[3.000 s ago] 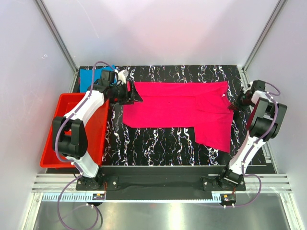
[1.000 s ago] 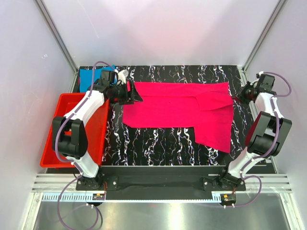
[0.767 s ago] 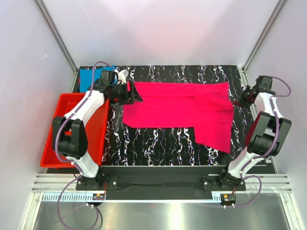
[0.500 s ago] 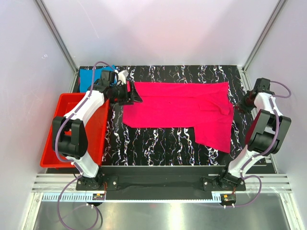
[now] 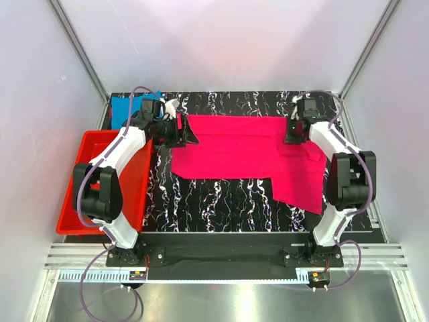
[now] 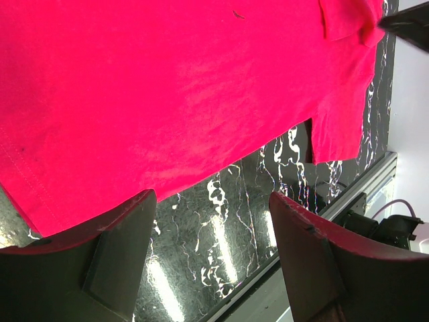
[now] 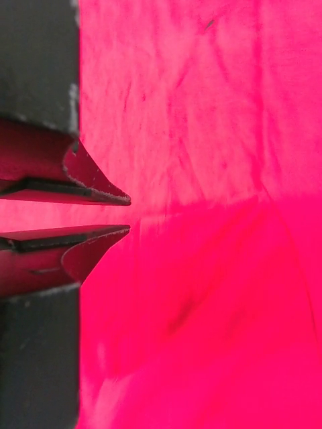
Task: Fold and stack the t-shirts
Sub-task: Fold the tshirt
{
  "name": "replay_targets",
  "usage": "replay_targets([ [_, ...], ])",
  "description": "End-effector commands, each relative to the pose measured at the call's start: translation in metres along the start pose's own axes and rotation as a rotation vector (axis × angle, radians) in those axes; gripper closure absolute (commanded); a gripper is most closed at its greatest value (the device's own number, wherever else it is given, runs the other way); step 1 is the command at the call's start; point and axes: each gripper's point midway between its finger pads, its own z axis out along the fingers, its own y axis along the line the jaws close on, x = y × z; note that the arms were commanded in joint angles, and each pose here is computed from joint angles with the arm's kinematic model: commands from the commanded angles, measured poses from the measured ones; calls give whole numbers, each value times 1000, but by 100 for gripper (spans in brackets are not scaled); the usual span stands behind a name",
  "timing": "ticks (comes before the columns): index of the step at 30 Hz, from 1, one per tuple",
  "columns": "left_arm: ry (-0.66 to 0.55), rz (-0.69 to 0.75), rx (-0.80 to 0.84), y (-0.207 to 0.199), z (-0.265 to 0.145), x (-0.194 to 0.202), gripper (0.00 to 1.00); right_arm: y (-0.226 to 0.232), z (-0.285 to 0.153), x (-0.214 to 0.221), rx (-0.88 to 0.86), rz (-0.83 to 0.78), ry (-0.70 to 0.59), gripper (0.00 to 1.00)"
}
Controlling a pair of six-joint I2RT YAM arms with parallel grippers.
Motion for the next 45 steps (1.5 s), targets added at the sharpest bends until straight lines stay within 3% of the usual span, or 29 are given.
replay_targets([
  [1, -31, 38, 15, -5, -1, -11, 26, 16, 16, -2, -4, -147, -12, 75],
  [7, -32, 40, 25, -8, -2, -12, 26, 18, 37, 0, 20, -181, 6, 67],
  [18, -29, 42, 35, -10, -1, -12, 26, 5, 59, 13, 111, -250, 58, 68],
  [23, -30, 41, 32, -9, -1, -13, 26, 3, 62, 15, 122, -252, 70, 76],
  [32, -29, 40, 31, -8, -1, -12, 26, 7, 66, 20, 108, -250, 90, 73],
  [35, -26, 38, 25, -6, 0, -11, 26, 5, 67, 22, 118, -254, 100, 80],
  [36, -26, 39, 22, -5, 0, -11, 26, 5, 66, 21, 126, -254, 98, 91],
  [38, -27, 41, 18, -5, 0, -11, 26, 4, 60, 18, 137, -250, 95, 100],
  [45, -28, 36, 19, -5, 1, -12, 26, 17, 31, -1, 94, -251, 90, 100],
])
